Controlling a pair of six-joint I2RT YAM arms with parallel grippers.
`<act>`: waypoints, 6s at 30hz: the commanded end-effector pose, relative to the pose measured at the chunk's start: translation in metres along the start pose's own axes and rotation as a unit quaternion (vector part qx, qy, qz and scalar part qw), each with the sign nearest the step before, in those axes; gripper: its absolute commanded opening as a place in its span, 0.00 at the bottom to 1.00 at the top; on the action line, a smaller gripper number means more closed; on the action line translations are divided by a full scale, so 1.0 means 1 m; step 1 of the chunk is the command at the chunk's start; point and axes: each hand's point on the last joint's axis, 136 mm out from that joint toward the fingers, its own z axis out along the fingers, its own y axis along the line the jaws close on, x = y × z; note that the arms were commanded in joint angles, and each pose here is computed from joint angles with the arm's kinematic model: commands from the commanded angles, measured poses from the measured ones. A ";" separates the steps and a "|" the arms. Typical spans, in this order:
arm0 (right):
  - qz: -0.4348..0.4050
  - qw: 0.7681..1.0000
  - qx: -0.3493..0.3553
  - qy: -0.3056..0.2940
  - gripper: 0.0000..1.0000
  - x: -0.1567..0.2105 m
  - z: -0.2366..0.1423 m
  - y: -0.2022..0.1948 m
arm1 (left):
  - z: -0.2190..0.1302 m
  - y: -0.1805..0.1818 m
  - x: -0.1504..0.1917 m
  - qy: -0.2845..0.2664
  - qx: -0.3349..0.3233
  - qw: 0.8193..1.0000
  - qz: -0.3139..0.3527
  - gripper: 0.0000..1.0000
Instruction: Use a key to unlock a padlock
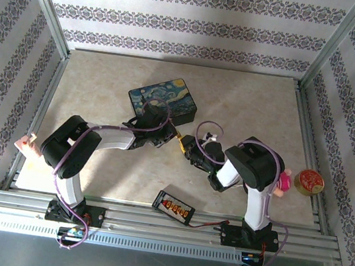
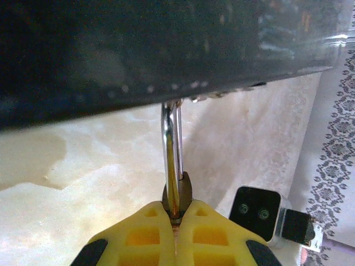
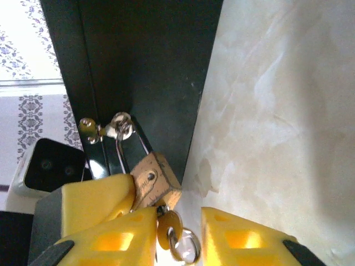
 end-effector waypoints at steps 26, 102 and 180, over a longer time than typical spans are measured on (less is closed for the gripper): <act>-0.485 0.834 0.258 0.047 0.24 0.006 -0.074 0.022 | 0.002 0.013 0.032 0.081 -0.018 0.996 -0.040 0.00; -0.416 0.884 0.152 0.153 0.00 -0.001 -0.007 0.023 | -0.009 0.035 0.048 0.120 -0.033 0.990 -0.069 0.00; -0.022 0.996 -0.043 0.072 0.00 -0.047 -0.003 0.011 | -0.087 0.013 -0.115 -0.190 -0.326 0.874 0.307 0.99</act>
